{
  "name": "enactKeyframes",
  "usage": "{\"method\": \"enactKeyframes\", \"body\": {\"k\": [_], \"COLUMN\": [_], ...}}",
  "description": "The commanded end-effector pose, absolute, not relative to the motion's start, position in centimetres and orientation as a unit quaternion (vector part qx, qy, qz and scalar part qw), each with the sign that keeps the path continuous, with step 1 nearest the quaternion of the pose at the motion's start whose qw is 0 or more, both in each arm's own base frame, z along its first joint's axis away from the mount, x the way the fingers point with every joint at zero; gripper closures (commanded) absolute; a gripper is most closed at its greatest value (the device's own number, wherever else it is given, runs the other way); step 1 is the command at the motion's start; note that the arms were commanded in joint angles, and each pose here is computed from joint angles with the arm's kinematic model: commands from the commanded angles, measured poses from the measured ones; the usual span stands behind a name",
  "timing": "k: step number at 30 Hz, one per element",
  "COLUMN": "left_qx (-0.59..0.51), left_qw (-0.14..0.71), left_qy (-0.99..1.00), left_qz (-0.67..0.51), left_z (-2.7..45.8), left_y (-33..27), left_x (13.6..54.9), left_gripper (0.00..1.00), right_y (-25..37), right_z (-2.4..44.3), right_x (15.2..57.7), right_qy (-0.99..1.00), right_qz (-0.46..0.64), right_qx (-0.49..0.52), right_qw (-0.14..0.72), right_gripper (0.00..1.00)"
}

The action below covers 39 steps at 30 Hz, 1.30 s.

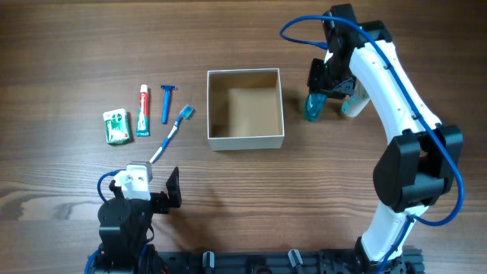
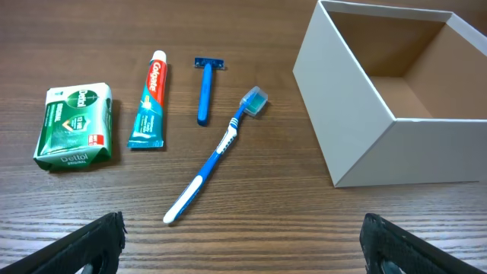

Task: Pack container
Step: 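Carry the mouthwash bottle into the box and release it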

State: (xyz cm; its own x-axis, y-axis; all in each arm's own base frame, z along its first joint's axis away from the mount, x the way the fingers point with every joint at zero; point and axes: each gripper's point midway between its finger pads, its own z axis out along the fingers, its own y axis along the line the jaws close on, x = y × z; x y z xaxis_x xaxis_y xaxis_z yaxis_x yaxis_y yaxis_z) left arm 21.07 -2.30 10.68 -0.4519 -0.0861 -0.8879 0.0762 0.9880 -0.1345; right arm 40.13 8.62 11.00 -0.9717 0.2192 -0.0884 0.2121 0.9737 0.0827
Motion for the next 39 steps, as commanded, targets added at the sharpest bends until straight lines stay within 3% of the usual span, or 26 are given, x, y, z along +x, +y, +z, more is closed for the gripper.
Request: {"method": "enactKeyframes", "body": {"k": [1,6,8,14,18,26,39], "left_qx": [0.009,0.008,0.009,0.009,0.009,0.008,0.008], "left_qw": [0.519,0.519,0.519,0.520,0.520,0.519,0.519], "left_qy": [0.851,0.851,0.851,0.850,0.850,0.851,0.851], "left_qz": [-0.082,-0.082,-0.082,-0.082,-0.082,-0.082,-0.082], "left_z": [10.1,10.1,10.1,10.2,10.2,10.1,10.1], "left_y": [-2.6,-2.6,-2.6,-2.6,-2.6,-2.6,-2.6], "left_x": [21.0,21.0,21.0,21.0,21.0,21.0,21.0], "left_gripper": [0.00,0.00,0.00,0.00,0.00,0.00,0.00], "right_y": [7.8,7.4,7.6,11.1,14.7,20.3,21.9], "right_z": [11.9,17.3,20.2,28.9,31.3,28.1,13.7], "right_x": [40.2,40.0,39.3,35.4,32.7,33.6,39.5], "right_qy": [0.992,0.985,0.980,0.959,0.949,0.955,0.987], "right_qz": [0.017,0.028,0.039,0.087,0.121,0.116,0.037], "right_qx": [0.112,0.113,0.108,0.046,0.002,-0.038,-0.035], "right_qw": [0.062,0.131,0.164,0.268,0.291,0.269,0.154], "right_gripper": [0.78,0.86,0.96,0.96,0.96,0.96,0.96]}}
